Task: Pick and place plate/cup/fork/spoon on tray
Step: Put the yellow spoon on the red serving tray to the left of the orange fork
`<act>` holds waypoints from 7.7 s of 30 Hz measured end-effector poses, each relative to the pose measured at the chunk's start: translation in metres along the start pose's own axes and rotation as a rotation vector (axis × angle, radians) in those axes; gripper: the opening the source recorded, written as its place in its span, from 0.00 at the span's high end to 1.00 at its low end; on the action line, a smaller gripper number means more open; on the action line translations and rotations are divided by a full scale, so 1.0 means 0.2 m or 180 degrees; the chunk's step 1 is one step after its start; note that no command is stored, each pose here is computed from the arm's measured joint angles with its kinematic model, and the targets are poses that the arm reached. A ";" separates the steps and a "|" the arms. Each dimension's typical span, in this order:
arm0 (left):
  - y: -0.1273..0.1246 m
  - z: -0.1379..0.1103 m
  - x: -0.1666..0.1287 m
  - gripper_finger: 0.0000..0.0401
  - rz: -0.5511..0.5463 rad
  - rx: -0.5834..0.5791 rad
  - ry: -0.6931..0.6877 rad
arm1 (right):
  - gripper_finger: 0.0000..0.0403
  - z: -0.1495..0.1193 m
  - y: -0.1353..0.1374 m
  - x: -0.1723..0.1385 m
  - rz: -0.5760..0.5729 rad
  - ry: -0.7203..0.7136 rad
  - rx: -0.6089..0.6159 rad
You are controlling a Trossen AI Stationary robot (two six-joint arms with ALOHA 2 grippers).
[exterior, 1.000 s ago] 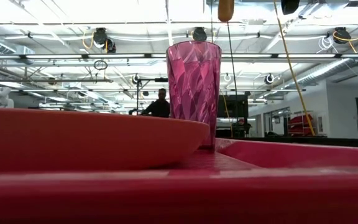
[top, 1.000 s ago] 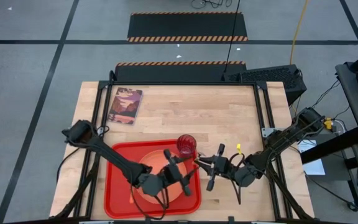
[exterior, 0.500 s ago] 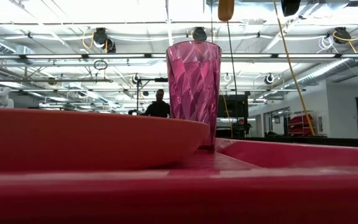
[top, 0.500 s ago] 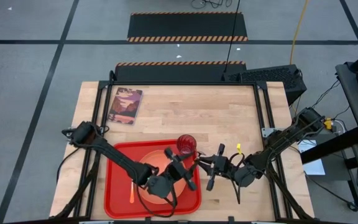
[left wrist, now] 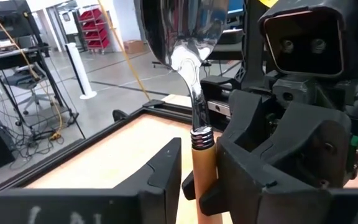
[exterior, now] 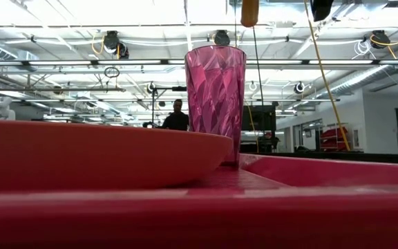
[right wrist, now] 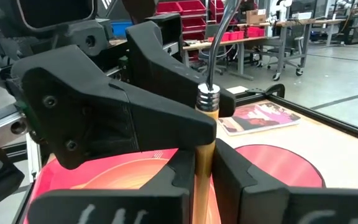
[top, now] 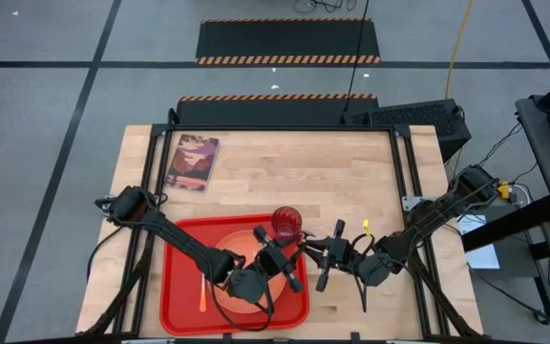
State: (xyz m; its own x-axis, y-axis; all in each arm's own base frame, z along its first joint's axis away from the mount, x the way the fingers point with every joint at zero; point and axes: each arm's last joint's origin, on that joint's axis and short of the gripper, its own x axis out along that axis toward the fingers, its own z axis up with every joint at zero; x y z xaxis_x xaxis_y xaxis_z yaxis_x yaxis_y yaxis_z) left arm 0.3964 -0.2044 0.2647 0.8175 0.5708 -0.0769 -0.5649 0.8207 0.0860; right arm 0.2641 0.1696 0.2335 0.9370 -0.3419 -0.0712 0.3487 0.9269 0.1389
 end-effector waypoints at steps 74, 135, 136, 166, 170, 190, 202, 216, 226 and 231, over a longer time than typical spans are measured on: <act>0.54 -0.36 -1.13 0.92 0.0852 -0.1247 0.3352 | 0.58 0.15 0.05 -0.31 0.1353 0.0236 -0.0717; 0.81 -0.65 -0.96 0.82 0.1210 -0.2544 0.4015 | 0.58 0.13 0.04 -0.31 0.1354 0.0265 -0.0972; 0.81 -0.65 -0.96 0.81 0.1215 -0.2541 0.4013 | 0.58 0.13 0.04 -0.31 0.1355 0.0265 -0.0972; 0.71 -0.77 -0.94 0.80 0.1355 -0.2405 0.3933 | 0.58 0.14 0.05 -0.31 0.1362 0.0229 -0.0922; 0.69 -0.69 -0.95 0.80 0.1364 -0.2306 0.3971 | 0.58 0.14 0.05 -0.31 0.1363 0.0229 -0.0922; 0.63 -0.73 -0.92 0.80 0.1943 -0.2069 0.3997 | 0.58 0.14 0.05 -0.31 0.1361 0.0228 -0.0920; 0.53 -0.67 -0.92 0.80 0.1680 -0.2335 0.4147 | 0.58 0.14 0.05 -0.31 0.1361 0.0230 -0.0922; 0.48 -0.63 -0.93 0.80 0.1379 -0.2444 0.4255 | 0.58 0.14 0.05 -0.31 0.1361 0.0230 -0.0923; 0.54 -0.64 -0.95 0.80 0.1686 -0.2175 0.4176 | 0.58 0.14 0.05 -0.31 0.1361 0.0230 -0.0924; 0.54 -0.64 -0.92 0.80 0.1780 -0.2193 0.4178 | 0.58 0.14 0.05 -0.31 0.1361 0.0230 -0.0924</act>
State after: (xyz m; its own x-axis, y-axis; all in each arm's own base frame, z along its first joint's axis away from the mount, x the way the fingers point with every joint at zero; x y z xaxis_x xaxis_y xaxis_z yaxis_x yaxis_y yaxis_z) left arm 0.1700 -0.2169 0.1613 0.0421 0.1179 -0.9921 -0.9878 0.1538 -0.0236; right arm 0.2099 0.1948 0.2670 0.9874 0.0786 -0.1375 -0.0939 0.9897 -0.1083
